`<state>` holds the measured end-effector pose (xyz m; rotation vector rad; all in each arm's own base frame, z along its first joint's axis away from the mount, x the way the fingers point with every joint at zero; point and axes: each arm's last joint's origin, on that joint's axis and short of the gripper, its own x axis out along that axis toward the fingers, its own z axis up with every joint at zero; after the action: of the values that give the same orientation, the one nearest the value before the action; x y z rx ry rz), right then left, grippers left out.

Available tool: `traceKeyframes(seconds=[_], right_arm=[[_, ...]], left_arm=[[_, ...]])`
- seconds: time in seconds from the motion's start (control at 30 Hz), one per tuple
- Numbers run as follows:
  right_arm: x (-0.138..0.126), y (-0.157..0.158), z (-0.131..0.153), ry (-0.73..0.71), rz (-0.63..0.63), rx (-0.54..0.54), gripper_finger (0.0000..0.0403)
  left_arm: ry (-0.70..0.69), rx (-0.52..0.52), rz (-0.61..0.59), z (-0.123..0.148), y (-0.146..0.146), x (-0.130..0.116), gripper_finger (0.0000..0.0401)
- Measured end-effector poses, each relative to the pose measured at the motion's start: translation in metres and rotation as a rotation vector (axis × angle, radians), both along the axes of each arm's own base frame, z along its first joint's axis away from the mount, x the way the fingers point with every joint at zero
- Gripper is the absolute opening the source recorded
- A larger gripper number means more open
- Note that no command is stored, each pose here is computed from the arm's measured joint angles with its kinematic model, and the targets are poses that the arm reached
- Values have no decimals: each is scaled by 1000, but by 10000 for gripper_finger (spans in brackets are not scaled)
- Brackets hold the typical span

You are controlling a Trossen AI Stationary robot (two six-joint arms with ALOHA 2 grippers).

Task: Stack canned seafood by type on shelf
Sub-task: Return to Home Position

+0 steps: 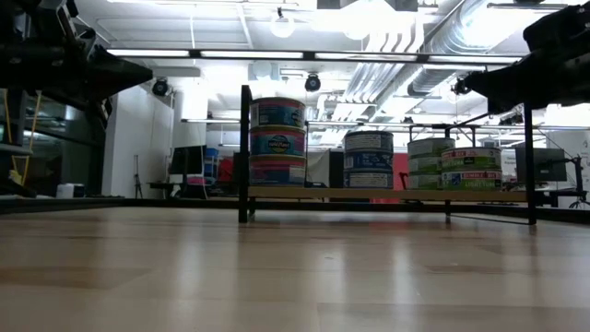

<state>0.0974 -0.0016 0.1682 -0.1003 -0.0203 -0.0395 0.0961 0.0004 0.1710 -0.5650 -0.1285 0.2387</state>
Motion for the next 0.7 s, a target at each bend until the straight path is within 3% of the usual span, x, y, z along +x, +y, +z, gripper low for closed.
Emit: traceKeyframes(seconds=[0.23,0.7], right_arm=[[0,0,0,-3,2,78,0],[0,0,0,-3,1,75,0]], left_arm=[[0,0,0,0,0,0,1],[1,0,0,0,0,0,1]])
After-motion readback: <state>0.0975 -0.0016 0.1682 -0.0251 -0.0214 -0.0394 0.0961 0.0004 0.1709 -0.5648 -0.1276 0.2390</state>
